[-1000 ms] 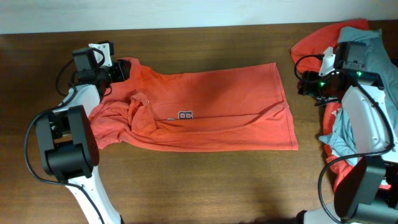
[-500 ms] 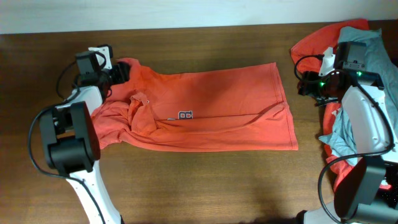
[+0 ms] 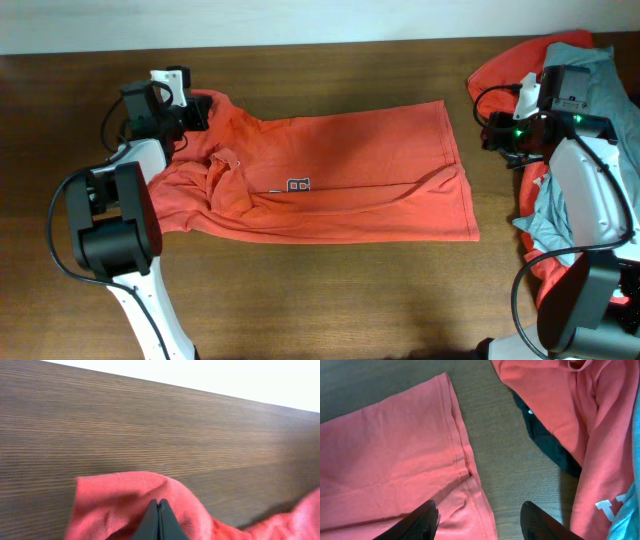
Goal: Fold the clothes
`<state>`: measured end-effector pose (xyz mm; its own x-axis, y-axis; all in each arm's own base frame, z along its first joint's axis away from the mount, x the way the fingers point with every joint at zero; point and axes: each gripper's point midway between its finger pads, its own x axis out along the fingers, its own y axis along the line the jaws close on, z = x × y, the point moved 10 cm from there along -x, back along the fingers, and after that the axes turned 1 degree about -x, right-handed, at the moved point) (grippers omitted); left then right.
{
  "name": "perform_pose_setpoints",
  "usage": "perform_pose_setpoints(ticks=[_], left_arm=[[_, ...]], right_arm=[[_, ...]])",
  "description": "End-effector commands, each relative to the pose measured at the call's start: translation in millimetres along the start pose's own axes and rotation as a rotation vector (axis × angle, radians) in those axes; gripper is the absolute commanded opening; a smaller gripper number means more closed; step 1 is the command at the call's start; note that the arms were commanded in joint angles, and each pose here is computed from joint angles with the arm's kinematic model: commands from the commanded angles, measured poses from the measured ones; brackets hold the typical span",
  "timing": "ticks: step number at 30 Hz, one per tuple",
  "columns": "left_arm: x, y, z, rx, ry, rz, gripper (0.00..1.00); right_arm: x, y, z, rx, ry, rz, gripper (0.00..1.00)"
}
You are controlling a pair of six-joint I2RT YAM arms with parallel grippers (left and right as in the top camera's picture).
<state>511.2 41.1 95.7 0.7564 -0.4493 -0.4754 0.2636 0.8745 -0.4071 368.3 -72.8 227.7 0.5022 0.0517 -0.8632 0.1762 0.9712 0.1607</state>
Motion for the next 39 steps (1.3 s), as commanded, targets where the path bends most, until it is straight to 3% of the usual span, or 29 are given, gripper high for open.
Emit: perform_pose_setpoints(ticks=[1,5,11,19,23,26,28,29,32,33,34,36,39], left_arm=[[-20,-26,31,-0.001,-0.035,-0.119,0.01],[-31,-29,38,-0.02,-0.02,-0.081,0.01],[-55,-20,39,-0.093,0.047,0.151,0.01],[-61,-12,27,-0.109,0.132,0.287,0.01],[-61,-14,25,-0.081,0.152,0.267,0.01],[-66,-25,9,-0.105,0.272,0.151,0.0],[-69,-26,-1,-0.143,0.341,0.173,0.01],[-70,-24,-2,-0.141,0.346,0.201,0.04],[-69,-17,6,-0.099,0.297,0.282,0.29],[-67,-16,12,-0.076,0.254,0.289,0.41],[-66,-15,17,-0.059,0.222,0.287,0.42],[-63,-15,34,-0.002,0.111,0.282,0.58],[-62,-15,48,0.026,0.023,0.278,0.6]], right_arm=[[1,0,4,-0.002,-0.025,0.009,0.57],[5,2,9,-0.041,-0.051,0.024,0.57],[36,15,13,-0.117,-0.055,0.089,0.64],[85,15,25,-0.082,-0.12,0.148,0.66],[94,15,21,-0.079,-0.095,0.173,0.68],[94,14,19,-0.075,-0.078,0.164,0.68],[94,14,18,-0.074,-0.074,0.164,0.68],[94,14,18,-0.074,-0.074,0.164,0.68],[94,15,18,-0.076,-0.073,0.169,0.68],[94,15,17,-0.075,-0.069,0.169,0.68],[94,15,17,-0.074,-0.065,0.169,0.68],[94,15,15,-0.072,-0.055,0.168,0.68],[95,15,15,-0.071,-0.052,0.168,0.68]])
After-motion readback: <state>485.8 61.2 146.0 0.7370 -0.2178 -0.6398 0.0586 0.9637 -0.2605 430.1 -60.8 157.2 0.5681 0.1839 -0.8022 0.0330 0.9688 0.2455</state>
